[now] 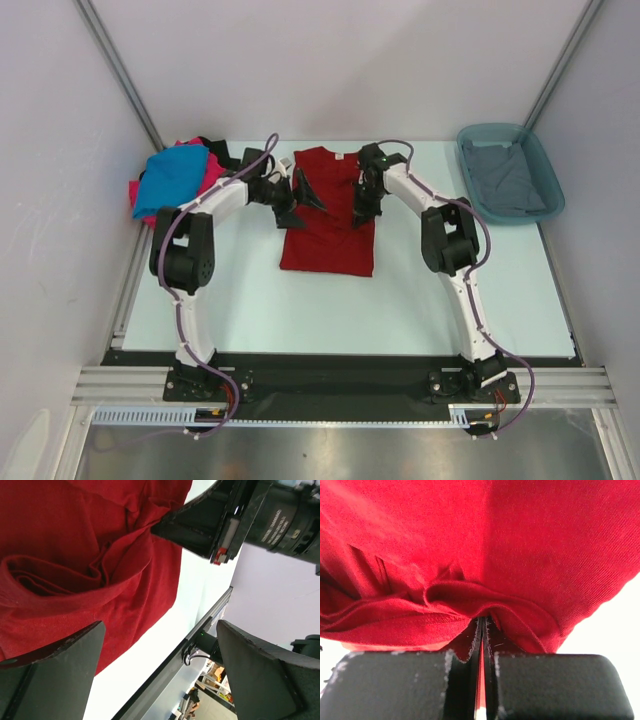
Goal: Fold and stack the t-shirts
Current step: Fold the tshirt
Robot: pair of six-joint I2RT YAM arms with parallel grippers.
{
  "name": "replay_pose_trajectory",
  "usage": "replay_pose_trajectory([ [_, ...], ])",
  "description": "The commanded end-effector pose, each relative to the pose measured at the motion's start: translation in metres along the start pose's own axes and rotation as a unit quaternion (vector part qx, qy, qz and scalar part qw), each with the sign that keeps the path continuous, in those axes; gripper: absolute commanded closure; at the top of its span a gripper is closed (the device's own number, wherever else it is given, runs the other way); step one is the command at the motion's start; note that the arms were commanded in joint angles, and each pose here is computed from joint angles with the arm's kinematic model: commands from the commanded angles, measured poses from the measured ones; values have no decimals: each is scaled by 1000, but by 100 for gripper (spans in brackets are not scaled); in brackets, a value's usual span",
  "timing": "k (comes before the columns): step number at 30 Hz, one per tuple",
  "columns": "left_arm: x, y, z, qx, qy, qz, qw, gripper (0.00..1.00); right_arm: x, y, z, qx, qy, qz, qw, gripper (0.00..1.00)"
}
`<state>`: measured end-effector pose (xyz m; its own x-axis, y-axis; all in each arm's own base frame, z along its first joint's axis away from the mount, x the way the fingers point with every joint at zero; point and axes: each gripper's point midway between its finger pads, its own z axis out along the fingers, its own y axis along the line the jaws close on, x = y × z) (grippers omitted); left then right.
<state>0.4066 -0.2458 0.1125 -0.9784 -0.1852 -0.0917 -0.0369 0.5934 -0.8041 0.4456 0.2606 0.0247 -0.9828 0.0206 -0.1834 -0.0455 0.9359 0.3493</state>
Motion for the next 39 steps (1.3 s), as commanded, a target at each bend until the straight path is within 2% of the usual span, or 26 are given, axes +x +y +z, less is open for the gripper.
replay_pose_trajectory([
  [1,0,-12,2,14,7,14,1000,0,-29,-14,0,33,-43,-13,998,100],
  [8,4,-9,5,10,13,12,1000,0,-85,-13,-30,13,-119,-11,993,98],
  [13,10,-2,14,1,25,14,1000,0,-96,-10,-56,-11,-135,-16,991,96],
  [19,21,23,28,-35,44,13,998,0,-61,8,-72,-20,-107,-47,993,97],
  [20,19,31,32,-46,43,9,998,0,-58,14,-85,-25,-112,-52,992,97],
  [24,11,44,41,-66,37,12,997,0,-27,20,-90,-23,-91,-61,994,98],
  [30,-10,48,47,-80,16,26,996,0,-3,25,-102,-25,-75,-59,995,100],
  [34,-18,42,48,-74,4,28,997,0,18,16,-91,-9,-50,-55,997,100],
  [39,-21,39,48,-71,0,29,997,0,22,8,-74,-4,-43,-50,998,100],
])
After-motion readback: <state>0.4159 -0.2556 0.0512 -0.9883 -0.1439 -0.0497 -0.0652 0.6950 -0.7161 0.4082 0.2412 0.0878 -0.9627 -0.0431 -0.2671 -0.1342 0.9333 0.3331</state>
